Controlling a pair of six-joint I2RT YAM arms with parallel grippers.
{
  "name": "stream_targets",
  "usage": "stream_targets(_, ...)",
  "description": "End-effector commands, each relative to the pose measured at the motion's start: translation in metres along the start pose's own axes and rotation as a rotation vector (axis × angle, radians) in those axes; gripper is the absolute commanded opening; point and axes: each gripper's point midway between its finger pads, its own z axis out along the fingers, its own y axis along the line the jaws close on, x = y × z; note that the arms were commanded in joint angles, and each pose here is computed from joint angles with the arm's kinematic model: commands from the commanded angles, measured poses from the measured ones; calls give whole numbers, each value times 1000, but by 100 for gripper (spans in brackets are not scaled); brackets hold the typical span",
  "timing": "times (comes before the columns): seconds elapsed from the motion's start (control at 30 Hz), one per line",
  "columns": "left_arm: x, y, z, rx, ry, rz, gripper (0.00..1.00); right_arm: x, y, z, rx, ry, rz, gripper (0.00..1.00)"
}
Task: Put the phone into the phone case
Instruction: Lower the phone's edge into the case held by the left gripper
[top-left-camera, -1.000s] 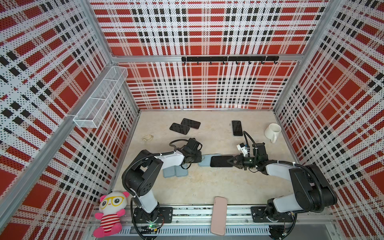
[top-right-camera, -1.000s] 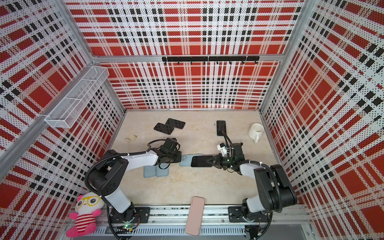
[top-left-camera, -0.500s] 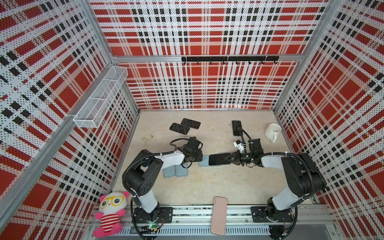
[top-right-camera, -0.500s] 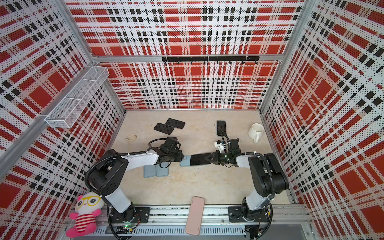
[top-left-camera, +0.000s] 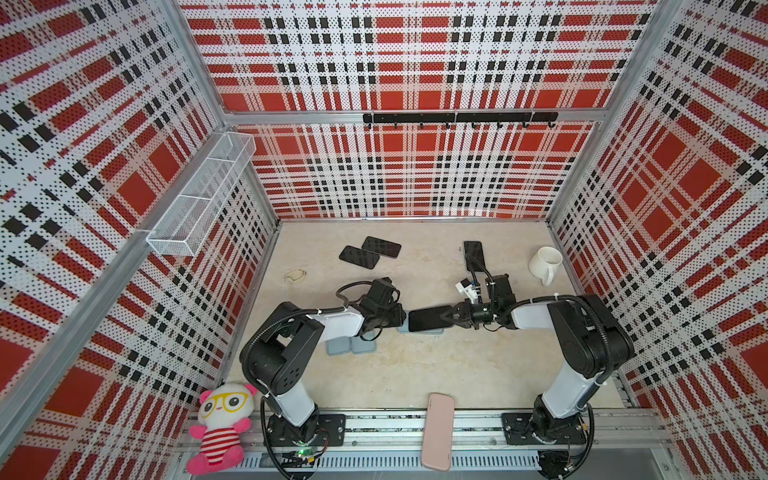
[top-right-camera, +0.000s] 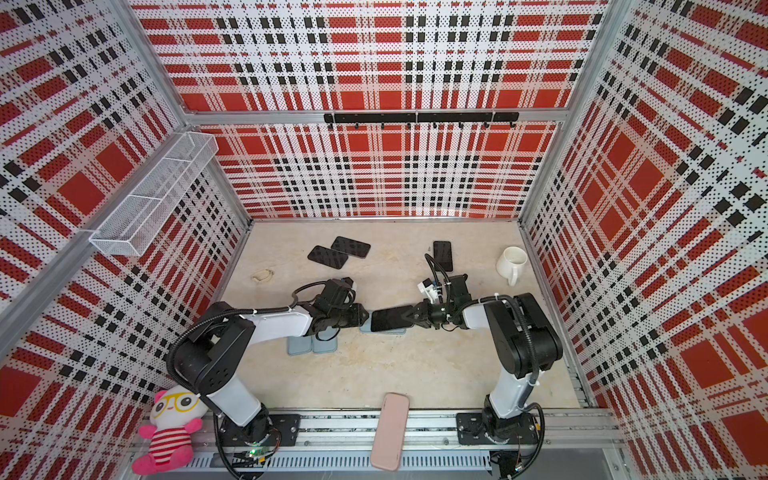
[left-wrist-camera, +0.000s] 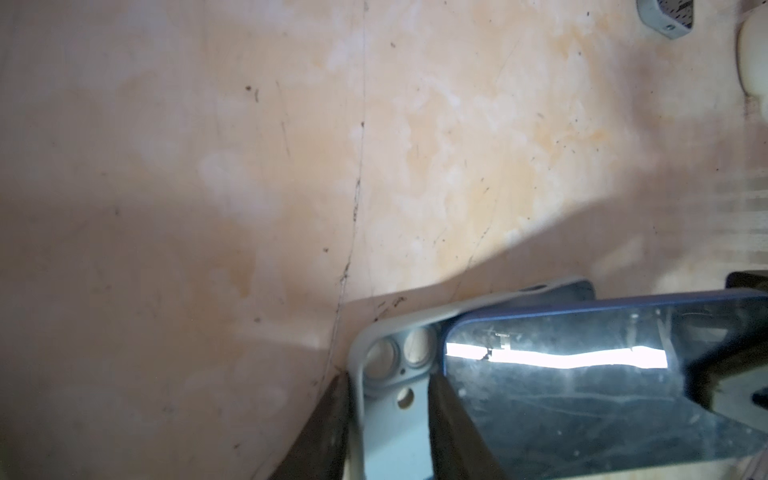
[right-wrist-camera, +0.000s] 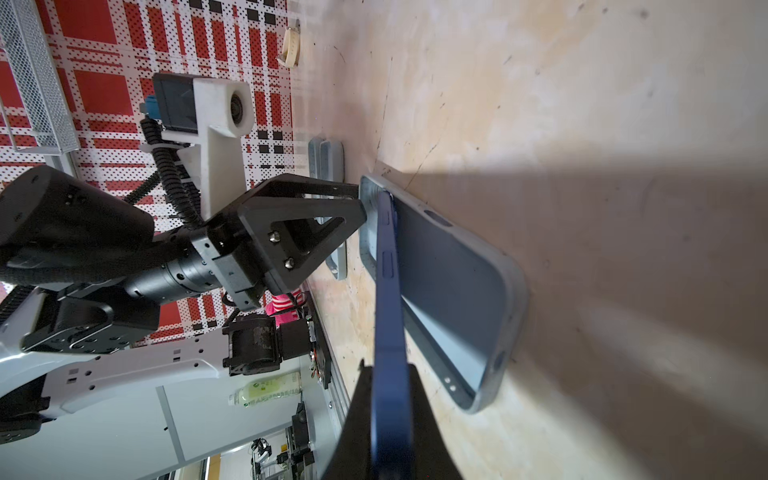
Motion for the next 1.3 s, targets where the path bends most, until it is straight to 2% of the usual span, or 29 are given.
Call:
stream_targets(0.0, 1, -15, -5, 94, 0, -20, 43, 6, -8, 14, 27, 24, 3, 0)
stream_targets(0.17, 4, -16, -11, 123, -13, -52, 51, 7, -9, 19, 3, 4, 26, 0)
stream_targets(0.43, 9, -11, -12, 126, -21, -69, 53, 14, -3, 34, -52, 40, 6, 0)
stream_targets(0.6, 5, -14, -12, 138, -31, -66, 53, 18, 2, 39, -68, 63, -1, 0)
stream_targets(0.97, 23, -5, -25, 118, -30, -108, 50, 14, -10, 39, -77, -48, 120, 0)
stream_targets(1.27, 37, -31, -27, 231, -31, -147, 46, 17, -15, 39, -32, -72, 159, 0)
